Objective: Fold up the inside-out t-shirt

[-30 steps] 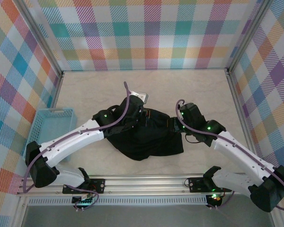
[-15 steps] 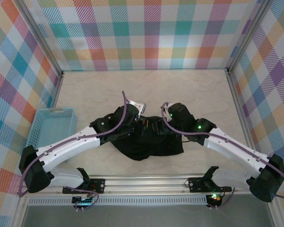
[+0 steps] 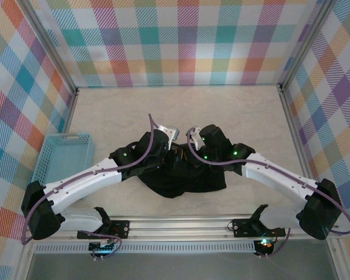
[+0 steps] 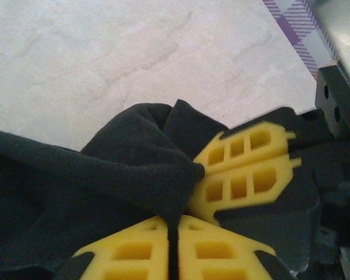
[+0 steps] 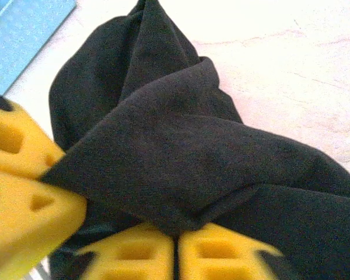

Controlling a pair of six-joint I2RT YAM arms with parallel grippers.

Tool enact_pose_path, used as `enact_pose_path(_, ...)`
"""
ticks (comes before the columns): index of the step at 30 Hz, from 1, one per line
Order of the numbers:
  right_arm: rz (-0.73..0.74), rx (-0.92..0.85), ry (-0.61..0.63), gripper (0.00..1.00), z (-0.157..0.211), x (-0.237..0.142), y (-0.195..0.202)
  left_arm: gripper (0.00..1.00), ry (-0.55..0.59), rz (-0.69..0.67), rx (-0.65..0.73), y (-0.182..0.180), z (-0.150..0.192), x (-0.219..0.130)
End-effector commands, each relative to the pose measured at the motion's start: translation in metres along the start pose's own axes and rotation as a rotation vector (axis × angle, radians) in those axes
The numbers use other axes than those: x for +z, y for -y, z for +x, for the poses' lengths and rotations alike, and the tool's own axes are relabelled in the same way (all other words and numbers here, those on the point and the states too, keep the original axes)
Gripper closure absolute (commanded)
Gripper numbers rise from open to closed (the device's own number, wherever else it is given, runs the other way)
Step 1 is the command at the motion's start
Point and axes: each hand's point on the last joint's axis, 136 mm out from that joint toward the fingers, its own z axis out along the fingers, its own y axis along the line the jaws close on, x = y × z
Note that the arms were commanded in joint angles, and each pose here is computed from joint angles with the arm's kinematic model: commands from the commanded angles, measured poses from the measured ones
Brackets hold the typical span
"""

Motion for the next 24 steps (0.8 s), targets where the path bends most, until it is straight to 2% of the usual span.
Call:
enact_pose_path(1,0.05,0.029,0.063,1.0,-0.014,-0.005,0.007,0.76,0.073,-0.004,-0.048,-0.005,-0.006,-0.013)
enact_pose_path(3,0.071,0.067,0.087,1.0,-0.015,-0.012,0.012,0.61,0.071,-0.033,-0.076,-0.015,0.008,-0.013)
enact_pose_path(6,0.059,0.114,0.119,1.0,-0.015,-0.02,0.011,0.46,0.079,-0.015,-0.1,-0.015,0.023,-0.011)
enact_pose_path(10,0.015,0.158,0.118,1.0,-0.014,-0.025,0.004,0.36,0.06,0.037,-0.109,-0.003,0.038,-0.001)
enact_pose_path(14,-0.045,0.192,0.123,1.0,-0.016,-0.029,-0.006,0.33,0.035,0.048,-0.112,0.003,0.047,0.019)
enact_pose_path(17,-0.064,0.202,0.132,1.0,-0.018,-0.034,-0.01,0.42,0.029,0.02,-0.117,0.002,0.048,0.031)
enact_pose_path(21,0.048,0.242,0.162,1.0,-0.022,-0.048,0.01,0.7,0.014,-0.063,-0.108,-0.015,0.056,0.038)
enact_pose_path(24,0.129,0.354,0.184,1.0,-0.029,-0.062,0.04,0.9,-0.006,-0.077,-0.093,-0.022,0.072,0.037)
